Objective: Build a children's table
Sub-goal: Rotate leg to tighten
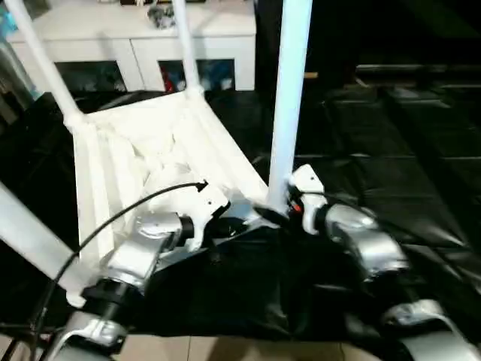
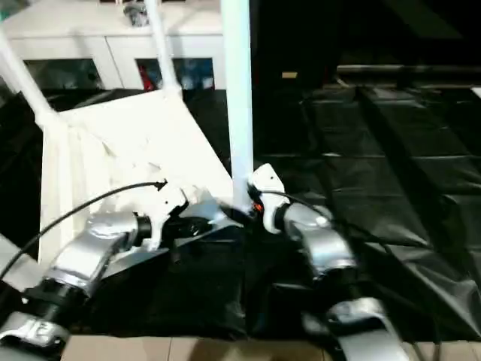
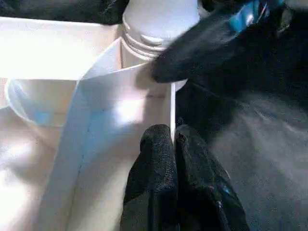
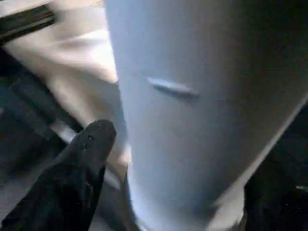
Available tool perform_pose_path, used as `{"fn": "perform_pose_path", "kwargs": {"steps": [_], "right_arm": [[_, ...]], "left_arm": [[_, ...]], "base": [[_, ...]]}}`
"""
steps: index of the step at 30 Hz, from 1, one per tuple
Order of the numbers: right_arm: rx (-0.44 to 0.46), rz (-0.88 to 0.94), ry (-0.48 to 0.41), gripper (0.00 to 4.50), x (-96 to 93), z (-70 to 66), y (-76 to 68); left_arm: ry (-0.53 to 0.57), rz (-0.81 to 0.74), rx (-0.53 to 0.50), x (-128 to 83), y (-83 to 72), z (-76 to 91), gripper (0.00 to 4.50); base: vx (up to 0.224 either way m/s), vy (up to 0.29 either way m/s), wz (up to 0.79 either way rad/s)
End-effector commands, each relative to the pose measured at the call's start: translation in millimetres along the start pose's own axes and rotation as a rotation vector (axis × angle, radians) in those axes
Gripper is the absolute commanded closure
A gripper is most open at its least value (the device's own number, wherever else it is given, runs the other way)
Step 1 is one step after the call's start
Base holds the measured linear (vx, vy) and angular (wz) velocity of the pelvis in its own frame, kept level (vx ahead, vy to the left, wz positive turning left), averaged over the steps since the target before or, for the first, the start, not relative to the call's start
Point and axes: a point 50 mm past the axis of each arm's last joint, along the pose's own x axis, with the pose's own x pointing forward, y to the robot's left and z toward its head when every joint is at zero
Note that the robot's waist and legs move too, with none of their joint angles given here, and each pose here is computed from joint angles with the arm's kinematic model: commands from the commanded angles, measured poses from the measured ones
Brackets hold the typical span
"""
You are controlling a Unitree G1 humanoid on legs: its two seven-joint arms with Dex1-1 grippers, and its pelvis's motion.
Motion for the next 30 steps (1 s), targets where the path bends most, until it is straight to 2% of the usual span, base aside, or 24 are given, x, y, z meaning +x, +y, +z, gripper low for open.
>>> {"fn": "perform_pose_path", "kwargs": {"steps": [1,5,6,7,9,11,19,25,27,30], "right_arm": [[-0.058,0.294,-0.026,0.75,14.8,10.7,30.1],[-0.087,0.443,0.038,0.75,-2.3,9.6,32.3],[-0.09,0.465,0.052,1.0,-4.9,9.7,32.2],[-0.091,0.485,0.066,1.07,-7.1,10.3,32.0],[-0.097,0.502,0.075,1.12,-8.8,11.2,32.1],[-0.101,0.519,0.079,1.35,-10.2,12.3,32.7],[-0.089,0.55,0.09,1.85,-7.8,9.4,40.8],[-0.071,0.441,0.084,1.91,-2.7,-0.5,40.3],[-0.028,0.274,0.092,1.91,7.5,-7.3,32.8],[0.007,0.139,0.093,1.92,17.1,-12.8,28.3]], "left_arm": [[-0.023,-0.107,0.05,8.3,-10.2,7.1,4.5],[-0.001,-0.155,0.068,-2.1,-6.7,5.5,4.5],[0.01,-0.166,0.077,-4.2,-6.2,4.8,4.5],[0.029,-0.183,0.092,-6.6,-5.7,3.3,4.5],[0.051,-0.206,0.103,-9.3,-5.6,1.5,4.5],[0.06,-0.228,0.106,-11.6,-5.7,0.5,4.5],[0.039,-0.228,0.095,-15.5,-1.4,2.8,4.5],[0.002,-0.181,0.053,-13.1,-1.8,2.3,4.5],[-0.007,-0.12,0.035,-9.5,-0.1,2.4,4.5],[-0.014,-0.062,0.01,-4.8,1.8,2.4,4.5]], "base": [[0.0,0.0,0.0],[0.0,0.0,0.0],[0.0,0.0,0.0],[0.0,0.0,0.0],[0.0,0.0,0.0],[0.0,0.0,0.0],[0.0,0.0,0.0],[0.0,0.0,0.0],[0.0,0.0,0.0],[0.0,0.0,0.0]]}}
